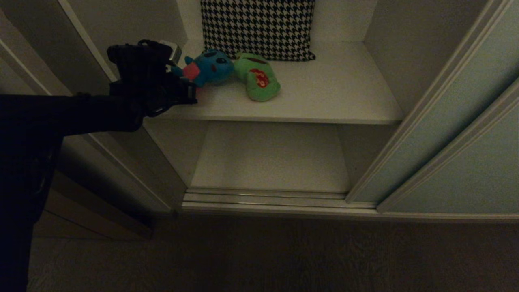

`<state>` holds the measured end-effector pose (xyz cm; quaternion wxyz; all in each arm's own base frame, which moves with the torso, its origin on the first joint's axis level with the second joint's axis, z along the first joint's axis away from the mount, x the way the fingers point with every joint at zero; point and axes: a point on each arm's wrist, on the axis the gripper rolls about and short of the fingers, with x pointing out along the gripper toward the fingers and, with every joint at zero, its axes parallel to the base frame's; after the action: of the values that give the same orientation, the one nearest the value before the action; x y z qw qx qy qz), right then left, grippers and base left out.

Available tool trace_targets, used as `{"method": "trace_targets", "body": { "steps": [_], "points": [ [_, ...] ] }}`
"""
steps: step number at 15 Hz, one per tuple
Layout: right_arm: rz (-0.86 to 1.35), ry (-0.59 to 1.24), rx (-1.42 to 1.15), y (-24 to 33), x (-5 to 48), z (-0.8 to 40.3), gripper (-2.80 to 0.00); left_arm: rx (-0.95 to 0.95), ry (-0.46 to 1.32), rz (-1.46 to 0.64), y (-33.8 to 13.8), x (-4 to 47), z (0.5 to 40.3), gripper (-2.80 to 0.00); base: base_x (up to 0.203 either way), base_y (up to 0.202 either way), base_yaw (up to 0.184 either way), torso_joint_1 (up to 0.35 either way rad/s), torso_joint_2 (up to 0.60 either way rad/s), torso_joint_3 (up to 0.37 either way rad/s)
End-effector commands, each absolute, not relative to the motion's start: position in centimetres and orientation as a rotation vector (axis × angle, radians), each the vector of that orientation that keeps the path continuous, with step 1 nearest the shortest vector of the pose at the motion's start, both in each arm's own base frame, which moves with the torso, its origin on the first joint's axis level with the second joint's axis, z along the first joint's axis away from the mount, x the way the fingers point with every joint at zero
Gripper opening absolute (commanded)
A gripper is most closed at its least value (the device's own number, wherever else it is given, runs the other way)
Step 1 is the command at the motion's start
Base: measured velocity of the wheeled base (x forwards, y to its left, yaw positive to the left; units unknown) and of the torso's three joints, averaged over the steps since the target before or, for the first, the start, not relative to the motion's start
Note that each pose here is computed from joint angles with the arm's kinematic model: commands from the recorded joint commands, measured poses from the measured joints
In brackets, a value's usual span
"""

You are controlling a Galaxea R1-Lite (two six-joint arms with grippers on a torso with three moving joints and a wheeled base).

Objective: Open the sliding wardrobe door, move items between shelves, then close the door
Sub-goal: Place the blue doll on the lower shelf

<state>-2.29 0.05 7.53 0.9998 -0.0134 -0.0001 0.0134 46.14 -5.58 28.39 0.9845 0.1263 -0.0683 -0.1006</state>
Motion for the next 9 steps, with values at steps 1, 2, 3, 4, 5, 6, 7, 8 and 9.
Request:
{"method": "trace_targets", "body": {
  "steps": [1, 2, 3, 4, 5, 6, 7, 8, 9],
  "points": [
    [0.028, 0.000, -0.028, 0.0, -2.3, 7.5, -2.80, 0.209, -0.190, -0.172, -5.4, 44.8, 30.6, -2.80, 0.000, 0.000, 0.000, 0.000, 0.00, 0.000],
    [0.028, 0.000, -0.028, 0.0, -2.3, 7.5, -2.80, 0.179, -0.202, -0.170, -5.3, 44.3, 31.4, -2.80, 0.000, 0.000, 0.000, 0.000, 0.00, 0.000],
    [0.028, 0.000, -0.028, 0.0, -2.3, 7.5, -2.80, 0.164, -0.212, -0.172, -5.2, 43.9, 31.9, -2.80, 0.000, 0.000, 0.000, 0.000, 0.00, 0.000],
    [0.028, 0.000, -0.028, 0.0, -2.3, 7.5, -2.80, 0.161, -0.221, -0.177, -5.4, 43.6, 32.3, -2.80, 0.000, 0.000, 0.000, 0.000, 0.00, 0.000],
    [0.028, 0.000, -0.028, 0.0, -2.3, 7.5, -2.80, 0.157, -0.223, -0.178, -5.6, 43.5, 32.3, -2.80, 0.000, 0.000, 0.000, 0.000, 0.00, 0.000],
    [0.028, 0.000, -0.028, 0.0, -2.3, 7.5, -2.80, 0.140, -0.242, -0.186, -6.1, 42.8, 33.2, -2.80, 0.000, 0.000, 0.000, 0.000, 0.00, 0.000],
    [0.028, 0.000, -0.028, 0.0, -2.3, 7.5, -2.80, 0.120, -0.263, -0.186, -6.1, 41.9, 34.3, -2.80, 0.000, 0.000, 0.000, 0.000, 0.00, 0.000],
    [0.028, 0.000, -0.028, 0.0, -2.3, 7.5, -2.80, 0.104, -0.284, -0.182, -6.1, 40.9, 35.4, -2.80, 0.000, 0.000, 0.000, 0.000, 0.00, 0.000],
    [0.028, 0.000, -0.028, 0.0, -2.3, 7.5, -2.80, 0.093, -0.298, -0.174, -5.9, 39.7, 36.6, -2.80, 0.000, 0.000, 0.000, 0.000, 0.00, 0.000]
  ]
}}
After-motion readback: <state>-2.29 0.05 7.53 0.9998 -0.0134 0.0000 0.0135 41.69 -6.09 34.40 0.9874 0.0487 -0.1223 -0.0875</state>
